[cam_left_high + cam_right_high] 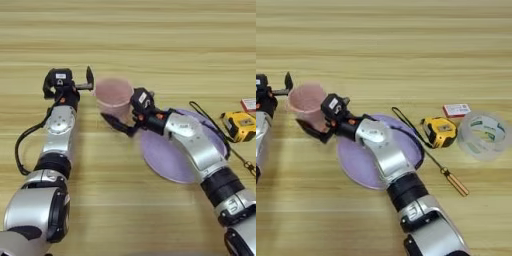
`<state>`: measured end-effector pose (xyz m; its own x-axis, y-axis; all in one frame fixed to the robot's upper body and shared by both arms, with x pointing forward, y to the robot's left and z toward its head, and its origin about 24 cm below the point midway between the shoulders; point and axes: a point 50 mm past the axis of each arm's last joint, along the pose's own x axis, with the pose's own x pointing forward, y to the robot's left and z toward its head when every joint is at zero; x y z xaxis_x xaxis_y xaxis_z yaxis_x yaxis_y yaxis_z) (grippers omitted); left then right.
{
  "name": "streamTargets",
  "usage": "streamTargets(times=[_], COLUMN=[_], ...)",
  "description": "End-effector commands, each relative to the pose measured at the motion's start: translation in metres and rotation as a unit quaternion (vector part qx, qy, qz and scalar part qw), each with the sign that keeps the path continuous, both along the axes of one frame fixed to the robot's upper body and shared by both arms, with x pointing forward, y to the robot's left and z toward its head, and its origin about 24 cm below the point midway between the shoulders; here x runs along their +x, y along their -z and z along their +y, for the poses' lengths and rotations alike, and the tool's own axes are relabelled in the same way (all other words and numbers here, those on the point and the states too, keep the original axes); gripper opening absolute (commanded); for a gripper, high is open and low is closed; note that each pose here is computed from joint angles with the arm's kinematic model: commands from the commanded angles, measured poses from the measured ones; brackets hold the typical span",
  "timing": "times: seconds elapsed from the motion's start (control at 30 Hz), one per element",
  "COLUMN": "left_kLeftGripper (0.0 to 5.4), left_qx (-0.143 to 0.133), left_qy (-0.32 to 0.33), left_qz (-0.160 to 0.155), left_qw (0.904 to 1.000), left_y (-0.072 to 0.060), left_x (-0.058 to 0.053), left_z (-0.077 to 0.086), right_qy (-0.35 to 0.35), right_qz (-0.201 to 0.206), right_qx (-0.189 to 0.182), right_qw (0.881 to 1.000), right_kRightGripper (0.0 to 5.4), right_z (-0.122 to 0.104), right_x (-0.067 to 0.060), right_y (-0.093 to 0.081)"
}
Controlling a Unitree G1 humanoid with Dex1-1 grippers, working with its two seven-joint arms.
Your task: Move the objects on the table
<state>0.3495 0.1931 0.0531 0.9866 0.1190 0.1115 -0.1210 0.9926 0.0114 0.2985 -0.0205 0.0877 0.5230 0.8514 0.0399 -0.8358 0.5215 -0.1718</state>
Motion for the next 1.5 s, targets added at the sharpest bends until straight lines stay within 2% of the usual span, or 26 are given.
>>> streamTargets(times=[0.03, 0.23, 0.4, 0.63, 1.0, 1.5], left_kLeftGripper=[5.4, 5.4, 5.4, 5.4, 5.4, 5.4], left_qx=[0.004, 0.004, 0.004, 0.005, 0.005, 0.006], left_qy=[-0.001, -0.001, -0.001, -0.001, -0.001, -0.001], left_qz=[0.006, 0.005, 0.003, 0.002, 0.002, 0.003], left_qw=[1.0, 1.0, 1.0, 1.0, 1.0, 1.0], left_y=[0.002, 0.002, 0.001, 0.001, 0.0, 0.0], left_x=[-0.001, -0.001, -0.002, -0.002, -0.002, -0.002], left_z=[0.0, -0.003, -0.005, -0.007, -0.007, -0.006], right_qy=[0.043, 0.108, 0.152, 0.184, 0.204, 0.21], right_qz=[-0.01, -0.023, -0.005, 0.025, 0.062, 0.068], right_qx=[0.012, 0.023, 0.01, 0.0, -0.007, -0.027], right_qw=[0.999, 0.994, 0.988, 0.983, 0.977, 0.975], right_kRightGripper=[4.39, 4.38, 4.38, 4.38, 4.38, 4.37], right_z=[-0.022, -0.058, -0.085, -0.107, -0.118, -0.119], right_x=[0.002, -0.003, -0.014, -0.03, -0.037, -0.043], right_y=[-0.013, -0.022, -0.012, 0.005, 0.028, 0.047])
